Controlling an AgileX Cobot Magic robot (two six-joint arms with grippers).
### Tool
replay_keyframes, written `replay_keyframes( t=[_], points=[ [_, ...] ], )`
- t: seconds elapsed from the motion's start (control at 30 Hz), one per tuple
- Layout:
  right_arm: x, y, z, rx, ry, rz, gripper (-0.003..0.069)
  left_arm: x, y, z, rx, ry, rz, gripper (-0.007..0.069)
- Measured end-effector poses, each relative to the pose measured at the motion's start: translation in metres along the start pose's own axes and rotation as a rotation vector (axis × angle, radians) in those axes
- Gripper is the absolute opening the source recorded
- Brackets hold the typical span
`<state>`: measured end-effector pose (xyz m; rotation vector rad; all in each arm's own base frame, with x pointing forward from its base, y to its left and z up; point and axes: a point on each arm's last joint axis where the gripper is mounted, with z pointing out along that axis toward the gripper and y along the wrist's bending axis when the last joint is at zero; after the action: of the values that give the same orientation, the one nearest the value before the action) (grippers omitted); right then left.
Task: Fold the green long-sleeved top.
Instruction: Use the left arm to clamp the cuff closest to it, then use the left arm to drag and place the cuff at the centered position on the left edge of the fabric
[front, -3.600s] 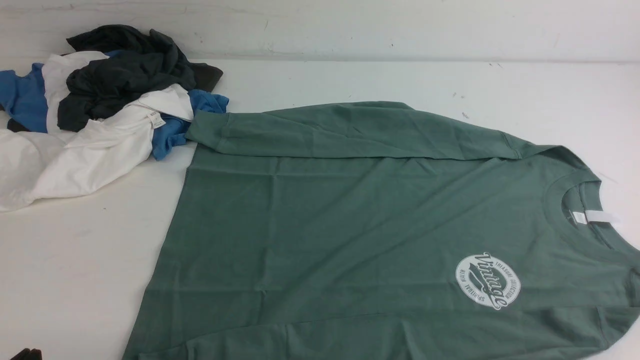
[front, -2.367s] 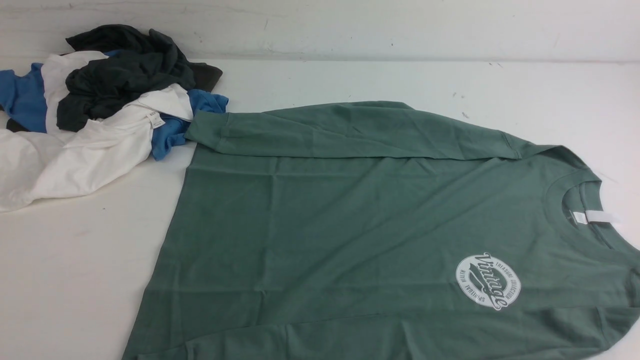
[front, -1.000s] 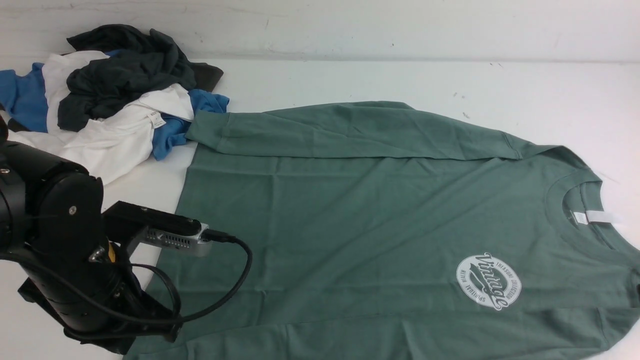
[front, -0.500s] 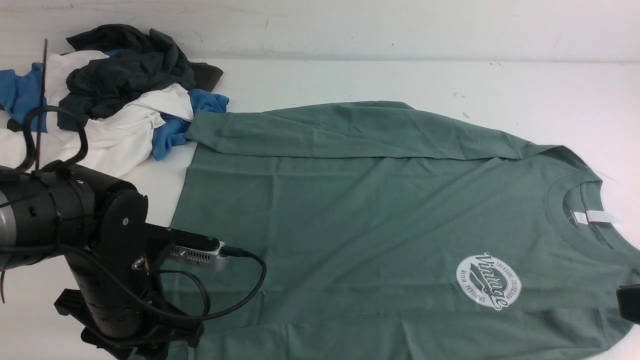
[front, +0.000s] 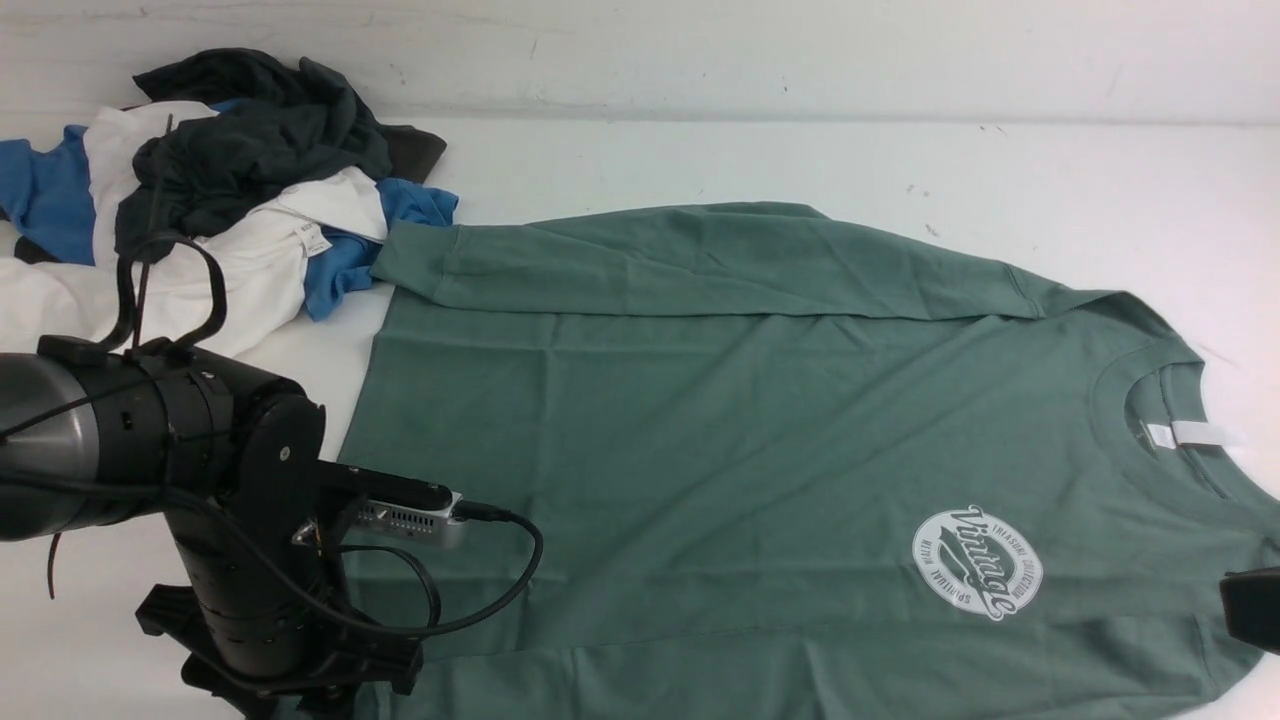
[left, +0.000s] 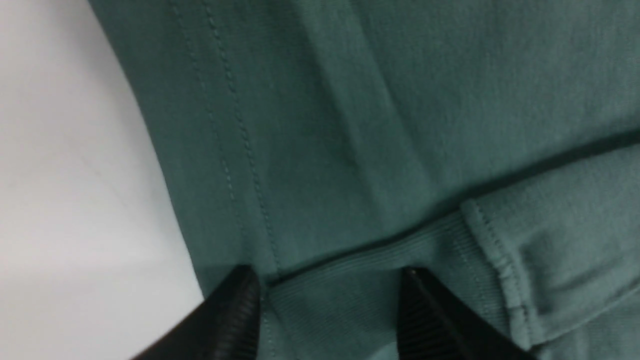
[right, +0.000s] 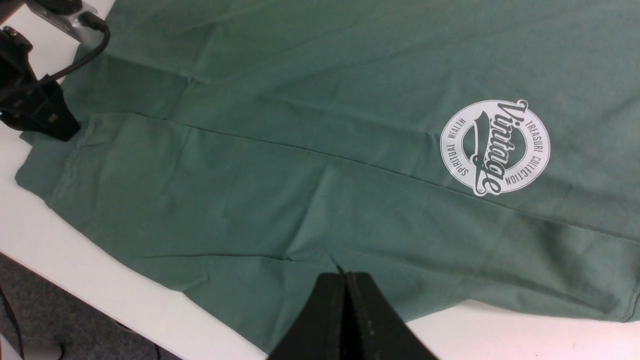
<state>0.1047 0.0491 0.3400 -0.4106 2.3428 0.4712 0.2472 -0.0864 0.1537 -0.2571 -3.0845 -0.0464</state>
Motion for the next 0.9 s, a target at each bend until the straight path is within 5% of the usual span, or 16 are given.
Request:
replay_keyframes(
  t=[0.13, 0.3, 0.37, 0.67, 0.9],
  points=[
    [0.000, 0.000, 0.000, 0.000, 0.000, 0.000, -0.0015, 0.000, 0.000, 0.000, 0.005, 0.001, -0.004, 0.0294],
    [0.000, 0.000, 0.000, 0.000, 0.000, -0.002, -0.0015, 0.002, 0.000, -0.005, 0.008, -0.003, -0.005, 0.0047],
    [0.000, 0.000, 0.000, 0.000, 0.000, -0.003, -0.0015, 0.004, 0.000, -0.011, 0.010, -0.019, -0.006, 0.0015],
    [0.000, 0.000, 0.000, 0.001, -0.002, -0.003, -0.0015, 0.015, 0.003, -0.068, 0.032, -0.142, -0.008, 0.0009],
    [-0.004, -0.001, 0.000, 0.012, -0.044, -0.003, -0.0015, -0.001, 0.001, -0.182, 0.091, -0.433, 0.010, 0.0009]
  ],
)
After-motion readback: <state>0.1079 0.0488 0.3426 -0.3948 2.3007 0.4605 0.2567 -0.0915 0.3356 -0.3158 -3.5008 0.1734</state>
